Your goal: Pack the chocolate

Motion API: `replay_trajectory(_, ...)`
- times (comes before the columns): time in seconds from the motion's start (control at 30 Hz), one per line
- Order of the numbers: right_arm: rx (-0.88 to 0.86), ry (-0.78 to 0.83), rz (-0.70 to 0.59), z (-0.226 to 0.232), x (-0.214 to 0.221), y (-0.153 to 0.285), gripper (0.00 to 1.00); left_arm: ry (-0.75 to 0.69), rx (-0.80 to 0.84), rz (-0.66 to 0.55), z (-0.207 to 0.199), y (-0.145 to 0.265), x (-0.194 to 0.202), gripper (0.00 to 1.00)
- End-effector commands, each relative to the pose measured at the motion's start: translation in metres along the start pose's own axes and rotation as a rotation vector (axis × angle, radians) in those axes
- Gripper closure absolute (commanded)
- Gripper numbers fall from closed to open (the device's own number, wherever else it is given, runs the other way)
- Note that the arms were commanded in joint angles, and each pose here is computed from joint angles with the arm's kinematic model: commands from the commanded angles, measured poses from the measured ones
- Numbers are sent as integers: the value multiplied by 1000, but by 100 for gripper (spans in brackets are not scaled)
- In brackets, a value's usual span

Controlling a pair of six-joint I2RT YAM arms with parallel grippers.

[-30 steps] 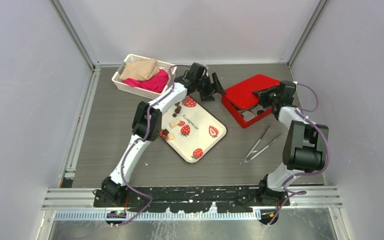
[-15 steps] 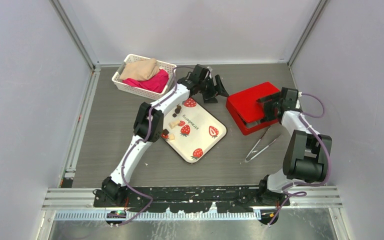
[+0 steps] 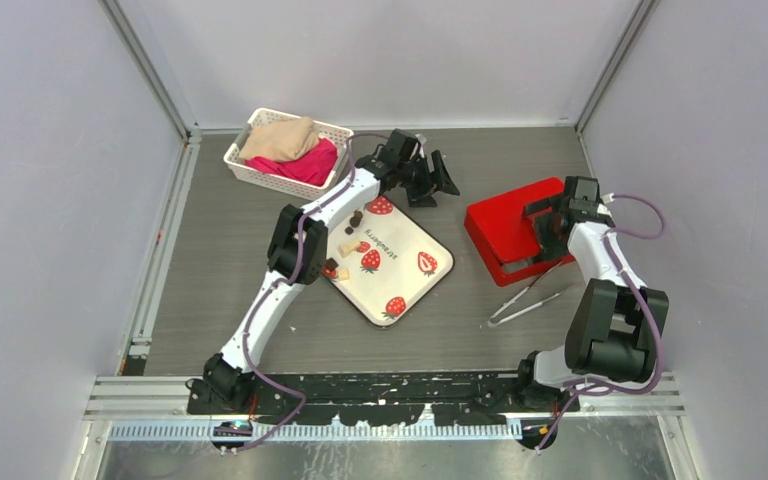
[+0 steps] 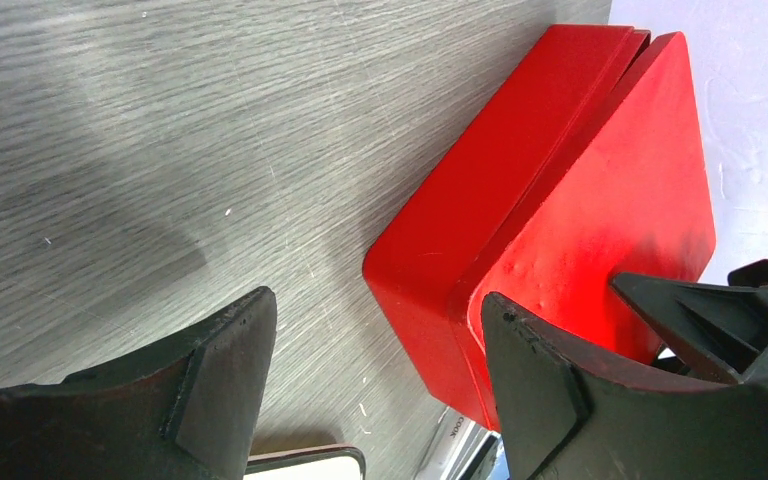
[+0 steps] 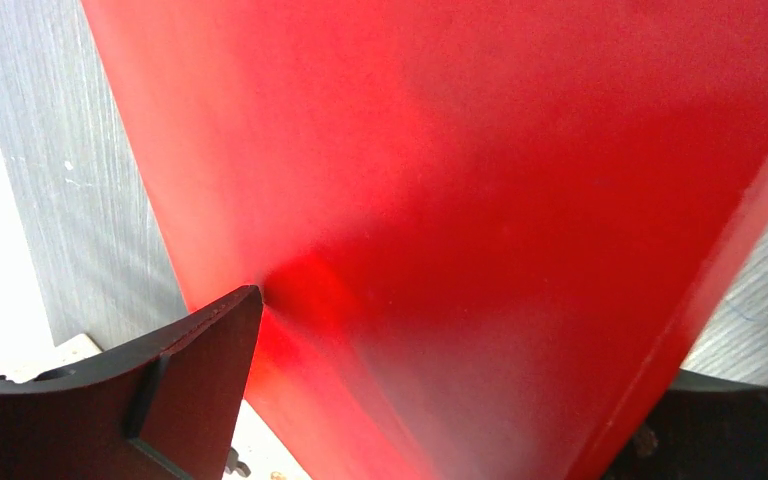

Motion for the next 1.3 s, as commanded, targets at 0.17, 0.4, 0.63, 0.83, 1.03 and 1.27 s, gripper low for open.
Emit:
replay_trajectory(0.17, 15, -9, -74, 5, -20, 34, 13, -80, 98, -8, -42, 19, 3, 25)
replay_trajectory(0.4, 97, -52, -43, -15, -5, 37, 13, -94, 84, 1, -43, 21, 9, 25)
replay_trajectory(0.63, 187, -61, -31, -33, 3, 46, 12, -104, 72, 1, -43, 25, 11, 25)
replay_trajectory(0.83, 227, -50, -24, -45, 11, 52, 12, -118, 82, -3, -50, 31, 12, 25)
replay_trajectory(1.03, 266, -24, -32, -56, 14, 59, 8, -142, 96, 6, -57, 31, 17, 25)
replay_trajectory(1.27, 204, 49, 10, -52, 21, 58, 0, -159, 92, 30, -58, 28, 30, 25)
Point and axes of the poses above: each gripper's point midway between its finger pads, its own y axis back along the fingers, its own z axis along the line the jaws close on, x = y × z, the point moved 4 cm from there along y, back along the fingers, and after that the axes turned 14 degrees about y, right-handed, at the moved point
